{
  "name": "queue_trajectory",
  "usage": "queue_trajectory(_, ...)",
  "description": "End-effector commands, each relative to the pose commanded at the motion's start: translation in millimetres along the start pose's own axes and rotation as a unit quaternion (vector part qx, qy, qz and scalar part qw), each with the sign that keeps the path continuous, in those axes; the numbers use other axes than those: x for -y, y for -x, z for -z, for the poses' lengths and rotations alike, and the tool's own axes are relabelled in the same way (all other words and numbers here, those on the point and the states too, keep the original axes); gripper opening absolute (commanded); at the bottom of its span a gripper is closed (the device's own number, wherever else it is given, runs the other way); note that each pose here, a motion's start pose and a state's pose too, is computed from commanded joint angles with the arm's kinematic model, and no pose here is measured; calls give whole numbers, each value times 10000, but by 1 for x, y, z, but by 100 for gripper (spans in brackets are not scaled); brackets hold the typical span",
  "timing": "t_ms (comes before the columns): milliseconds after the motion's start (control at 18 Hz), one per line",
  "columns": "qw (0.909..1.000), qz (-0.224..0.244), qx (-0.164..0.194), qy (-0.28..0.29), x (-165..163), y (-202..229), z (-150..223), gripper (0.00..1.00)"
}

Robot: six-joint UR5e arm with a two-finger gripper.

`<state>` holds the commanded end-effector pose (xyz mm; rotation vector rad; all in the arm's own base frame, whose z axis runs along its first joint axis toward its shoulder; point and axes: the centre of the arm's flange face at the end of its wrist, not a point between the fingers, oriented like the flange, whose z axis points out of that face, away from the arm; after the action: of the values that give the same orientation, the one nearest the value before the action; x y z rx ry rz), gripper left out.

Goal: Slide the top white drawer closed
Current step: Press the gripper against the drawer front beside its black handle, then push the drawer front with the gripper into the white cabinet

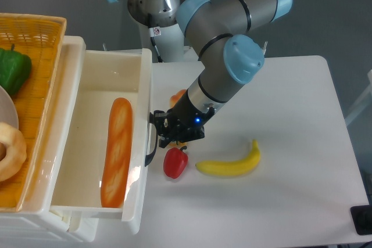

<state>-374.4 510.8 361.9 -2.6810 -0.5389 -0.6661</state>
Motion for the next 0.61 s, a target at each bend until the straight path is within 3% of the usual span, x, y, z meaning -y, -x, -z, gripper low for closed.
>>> queue_trajectory(611, 9999, -7, -60, 85, 3, -21, -13, 0)
